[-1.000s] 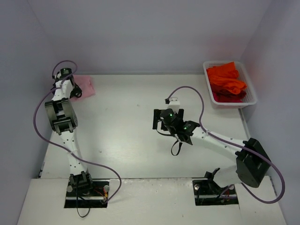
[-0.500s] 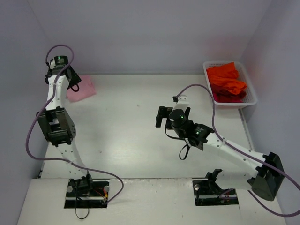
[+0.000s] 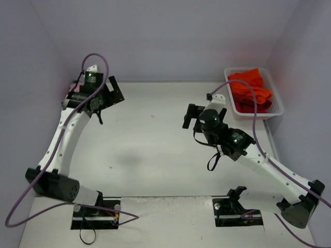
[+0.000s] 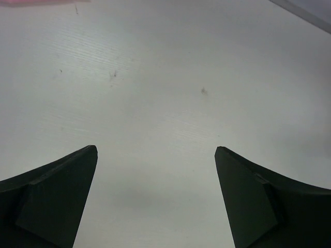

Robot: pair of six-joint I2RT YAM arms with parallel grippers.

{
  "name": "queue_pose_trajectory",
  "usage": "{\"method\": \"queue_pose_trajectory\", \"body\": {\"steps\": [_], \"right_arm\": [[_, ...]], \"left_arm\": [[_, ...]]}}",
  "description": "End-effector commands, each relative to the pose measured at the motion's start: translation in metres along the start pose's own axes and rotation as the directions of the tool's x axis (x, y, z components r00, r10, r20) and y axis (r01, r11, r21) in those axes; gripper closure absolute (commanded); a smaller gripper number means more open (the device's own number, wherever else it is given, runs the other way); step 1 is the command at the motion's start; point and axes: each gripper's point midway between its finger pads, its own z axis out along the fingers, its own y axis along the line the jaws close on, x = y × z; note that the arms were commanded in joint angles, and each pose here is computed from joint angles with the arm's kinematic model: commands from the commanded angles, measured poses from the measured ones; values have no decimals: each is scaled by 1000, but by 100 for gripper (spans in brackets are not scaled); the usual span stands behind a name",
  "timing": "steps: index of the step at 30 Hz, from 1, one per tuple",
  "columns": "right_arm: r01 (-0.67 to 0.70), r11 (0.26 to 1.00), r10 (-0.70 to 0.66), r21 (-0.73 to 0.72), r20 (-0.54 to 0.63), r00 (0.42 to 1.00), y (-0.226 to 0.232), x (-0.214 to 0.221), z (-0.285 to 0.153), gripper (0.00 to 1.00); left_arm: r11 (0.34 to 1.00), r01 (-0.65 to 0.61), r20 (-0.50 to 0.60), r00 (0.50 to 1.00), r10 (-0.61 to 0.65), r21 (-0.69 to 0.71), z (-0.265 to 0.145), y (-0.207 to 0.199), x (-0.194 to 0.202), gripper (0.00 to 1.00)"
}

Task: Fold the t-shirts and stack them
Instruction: Neatly place the folded tshirt to the corner

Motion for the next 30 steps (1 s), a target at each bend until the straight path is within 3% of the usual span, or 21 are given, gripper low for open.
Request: {"method": "queue_pose_trajectory", "body": {"steps": [1, 6, 12, 30], "right_arm": [[-23, 994, 15, 104, 74, 997, -26, -47, 0, 0], [-41, 992, 35, 117, 51, 998, -35, -59, 16, 0], [-45, 989, 42, 144, 19, 999, -41, -53, 30, 0], [-131, 988, 121, 86, 115, 986, -47, -79, -8, 0]], "left_arm": [[990, 93, 65, 993, -100, 110, -60, -2, -6, 7], [978, 81, 62, 994, -95, 193, -96, -8, 23, 7], [975, 78, 27, 996, -85, 207, -100, 1, 49, 7], [977, 59, -22, 998, -56, 206, -70, 1, 68, 7]]}}
